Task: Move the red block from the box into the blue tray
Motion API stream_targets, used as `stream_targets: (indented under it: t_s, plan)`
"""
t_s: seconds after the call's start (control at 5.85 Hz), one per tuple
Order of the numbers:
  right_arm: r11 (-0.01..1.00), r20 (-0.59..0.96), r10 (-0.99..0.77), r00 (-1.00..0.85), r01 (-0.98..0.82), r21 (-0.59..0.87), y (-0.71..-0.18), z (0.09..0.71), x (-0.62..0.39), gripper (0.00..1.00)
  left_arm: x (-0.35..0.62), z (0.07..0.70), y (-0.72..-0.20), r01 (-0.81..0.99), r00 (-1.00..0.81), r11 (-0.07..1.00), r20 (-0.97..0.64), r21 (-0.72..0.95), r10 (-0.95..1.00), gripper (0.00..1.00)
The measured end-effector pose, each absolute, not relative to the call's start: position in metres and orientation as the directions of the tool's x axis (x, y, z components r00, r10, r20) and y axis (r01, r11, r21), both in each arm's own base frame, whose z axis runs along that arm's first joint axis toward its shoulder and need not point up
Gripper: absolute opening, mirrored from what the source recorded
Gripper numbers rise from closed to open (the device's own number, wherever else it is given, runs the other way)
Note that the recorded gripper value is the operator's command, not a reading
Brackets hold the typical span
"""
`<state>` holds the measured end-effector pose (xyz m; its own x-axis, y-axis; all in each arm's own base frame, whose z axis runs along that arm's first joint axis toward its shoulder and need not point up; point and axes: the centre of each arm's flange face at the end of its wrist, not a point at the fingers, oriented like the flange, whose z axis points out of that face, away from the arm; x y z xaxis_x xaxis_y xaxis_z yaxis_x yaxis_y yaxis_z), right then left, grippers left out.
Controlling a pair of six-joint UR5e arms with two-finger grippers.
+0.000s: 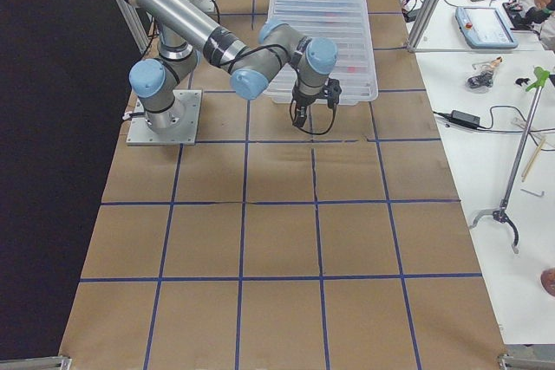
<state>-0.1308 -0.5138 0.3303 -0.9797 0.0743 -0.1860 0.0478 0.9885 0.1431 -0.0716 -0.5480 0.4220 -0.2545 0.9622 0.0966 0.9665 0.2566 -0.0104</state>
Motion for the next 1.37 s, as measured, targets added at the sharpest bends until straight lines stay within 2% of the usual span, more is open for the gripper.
stream_targets:
  t_s: [0.17, 0.34, 0.68, 0.86, 1.03, 1.37]
  plan:
    - [0.989, -0.19, 0.064, -0.98, 0.037, 0.141, -0.517, 0.332, -0.115, 1.0, -0.091, 0.44, -0.54, 0.953, -0.302, 0.303, 0.087, 0.001, 0.949, 0.97]
    - [0.99, -0.19, 0.052, -0.98, 0.025, 0.14, -0.52, 0.334, -0.097, 1.0, -0.108, 0.448, -0.532, 0.911, -0.412, 0.412, 0.085, 0.015, 0.907, 0.97]
    - [0.99, -0.182, 0.052, -0.982, 0.028, 0.135, -0.521, 0.34, -0.079, 1.0, -0.124, 0.466, -0.518, 0.648, -0.761, 0.761, 0.06, 0.024, 0.646, 0.98]
    - [0.992, -0.169, 0.049, -0.984, 0.028, 0.124, -0.522, 0.348, -0.078, 1.0, -0.126, 0.474, -0.514, 0.463, -0.886, 0.886, 0.047, 0.021, 0.461, 0.98]
    - [0.996, -0.141, 0.031, -0.99, 0.019, 0.085, -0.524, 0.371, -0.074, 1.0, -0.129, 0.481, -0.514, 0.264, -0.964, 0.964, 0.036, 0.015, 0.263, 0.98]
    - [1.0, -0.031, 0.005, -0.999, 0.005, 0.005, -0.536, 0.44, -0.03, 1.0, -0.145, 0.501, -0.512, 0.033, -0.999, 0.999, 0.025, -0.009, 0.033, 0.98]
